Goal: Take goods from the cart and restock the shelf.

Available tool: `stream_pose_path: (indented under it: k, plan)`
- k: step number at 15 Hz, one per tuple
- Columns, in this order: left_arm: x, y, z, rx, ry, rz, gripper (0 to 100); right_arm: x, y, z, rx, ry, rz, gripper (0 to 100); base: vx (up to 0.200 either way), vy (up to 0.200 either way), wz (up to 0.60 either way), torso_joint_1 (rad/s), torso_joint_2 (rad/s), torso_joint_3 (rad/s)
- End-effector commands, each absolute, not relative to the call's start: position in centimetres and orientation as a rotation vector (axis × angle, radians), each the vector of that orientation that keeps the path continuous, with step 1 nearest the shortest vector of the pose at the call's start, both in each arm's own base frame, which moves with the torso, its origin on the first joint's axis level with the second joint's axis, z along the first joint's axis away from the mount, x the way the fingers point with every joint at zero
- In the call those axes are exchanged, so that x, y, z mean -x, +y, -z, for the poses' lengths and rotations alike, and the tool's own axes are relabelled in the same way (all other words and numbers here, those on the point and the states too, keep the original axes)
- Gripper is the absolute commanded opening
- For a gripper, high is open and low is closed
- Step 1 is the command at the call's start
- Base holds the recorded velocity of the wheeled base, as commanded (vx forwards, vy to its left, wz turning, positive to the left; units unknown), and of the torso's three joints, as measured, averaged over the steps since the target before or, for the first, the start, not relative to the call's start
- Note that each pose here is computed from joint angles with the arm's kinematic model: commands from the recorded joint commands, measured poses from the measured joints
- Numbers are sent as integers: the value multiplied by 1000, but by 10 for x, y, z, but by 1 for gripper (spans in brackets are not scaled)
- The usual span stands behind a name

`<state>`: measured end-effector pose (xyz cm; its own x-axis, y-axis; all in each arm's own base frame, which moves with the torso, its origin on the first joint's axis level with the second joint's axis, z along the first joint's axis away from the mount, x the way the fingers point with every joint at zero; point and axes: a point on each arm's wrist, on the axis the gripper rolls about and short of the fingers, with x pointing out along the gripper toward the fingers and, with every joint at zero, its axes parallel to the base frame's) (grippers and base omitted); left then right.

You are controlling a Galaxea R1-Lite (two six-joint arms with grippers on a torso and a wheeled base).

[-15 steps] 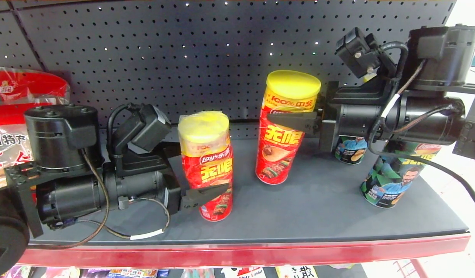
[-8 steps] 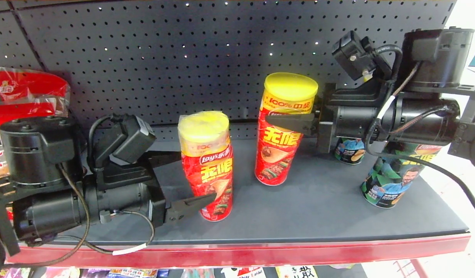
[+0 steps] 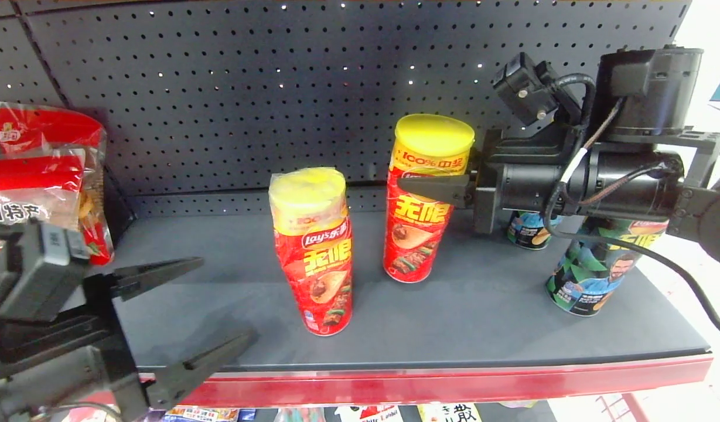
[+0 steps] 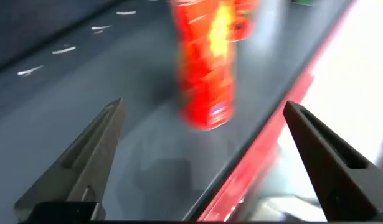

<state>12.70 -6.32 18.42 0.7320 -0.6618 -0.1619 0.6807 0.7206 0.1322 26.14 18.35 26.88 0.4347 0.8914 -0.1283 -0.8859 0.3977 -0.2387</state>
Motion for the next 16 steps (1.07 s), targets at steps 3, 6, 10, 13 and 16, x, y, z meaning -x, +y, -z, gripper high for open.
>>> stream_pose_path:
  k: [3, 6, 10, 13, 16]
  plan:
    - [-62, -17, -170, -162, -45, 448, 100, -268, 177, -273, 282, -30, -1094, 0, 0, 0, 0, 0, 0, 0]
    - [-30, -8, -138, -107, -75, 317, 100, -283, 159, -282, 277, -50, -1024, 0, 0, 0, 0, 0, 0, 0]
    - [11, -4, -99, -85, -45, 273, 100, -286, 154, -283, 277, -53, -1010, 0, 0, 0, 0, 0, 0, 0]
    - [17, -2, -81, -79, 49, 192, 100, -286, 154, -285, 278, -61, -1007, 0, 0, 0, 0, 0, 0, 0]
    - [17, 0, -77, -16, 79, 111, 100, -287, 154, -290, 272, -76, -1003, 0, 0, 0, 0, 0, 0, 0]
